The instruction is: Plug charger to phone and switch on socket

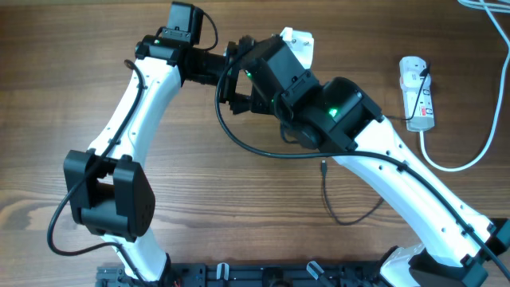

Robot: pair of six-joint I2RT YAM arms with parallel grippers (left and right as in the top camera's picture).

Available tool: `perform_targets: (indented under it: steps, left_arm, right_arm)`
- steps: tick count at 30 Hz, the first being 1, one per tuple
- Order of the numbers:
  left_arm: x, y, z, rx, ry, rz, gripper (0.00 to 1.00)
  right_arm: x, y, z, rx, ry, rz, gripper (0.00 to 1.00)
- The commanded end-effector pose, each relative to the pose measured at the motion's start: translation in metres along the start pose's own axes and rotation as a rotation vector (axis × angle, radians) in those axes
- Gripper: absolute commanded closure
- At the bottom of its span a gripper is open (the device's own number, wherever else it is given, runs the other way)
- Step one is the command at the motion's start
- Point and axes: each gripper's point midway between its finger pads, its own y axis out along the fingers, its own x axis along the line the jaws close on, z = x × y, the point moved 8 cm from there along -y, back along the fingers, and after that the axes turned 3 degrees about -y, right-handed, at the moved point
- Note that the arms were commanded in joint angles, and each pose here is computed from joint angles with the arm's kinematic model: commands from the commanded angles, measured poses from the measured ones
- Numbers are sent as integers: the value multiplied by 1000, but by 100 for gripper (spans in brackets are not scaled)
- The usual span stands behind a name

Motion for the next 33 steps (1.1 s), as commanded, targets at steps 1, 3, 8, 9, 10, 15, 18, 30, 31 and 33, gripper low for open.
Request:
perform_targets:
  steps: [1, 3, 8, 9, 10, 15, 18, 30, 31, 33]
  left_arm:
    - [-9, -2, 17, 24, 54, 14, 0]
    - [-9, -2, 17, 24, 54, 14, 0]
    - [-9, -2, 17, 25, 53, 14, 0]
    - [-9, -2, 17, 25, 53, 14, 0]
    - [-9, -2, 17, 25, 53, 14, 0]
    - [-10, -2, 18, 37, 52, 18, 21]
    - [-12, -3, 27, 134, 53, 50, 31]
    - [-13, -3, 30, 171, 46, 61, 57]
    - [-13, -3, 30, 171, 46, 61, 57]
    - [-13, -3, 30, 171, 46, 61, 58]
  right_arm:
    - [7, -10, -11, -49, 121, -52, 96]
    - [6, -14, -15, -66, 230, -64, 96]
    - [-3, -34, -23, -99, 627, -104, 96]
    - [-4, -37, -23, -100, 679, -112, 96]
    - [-4, -39, -23, -100, 735, -119, 96]
    - [-6, -39, -22, -79, 998, -122, 96]
    - [-6, -38, -21, -71, 1122, -123, 95]
    - [-18, -36, -18, -139, 1325, -46, 95]
    - [-18, -36, -18, -140, 1326, -50, 95]
    - [-17, -36, -19, -141, 1329, -57, 95]
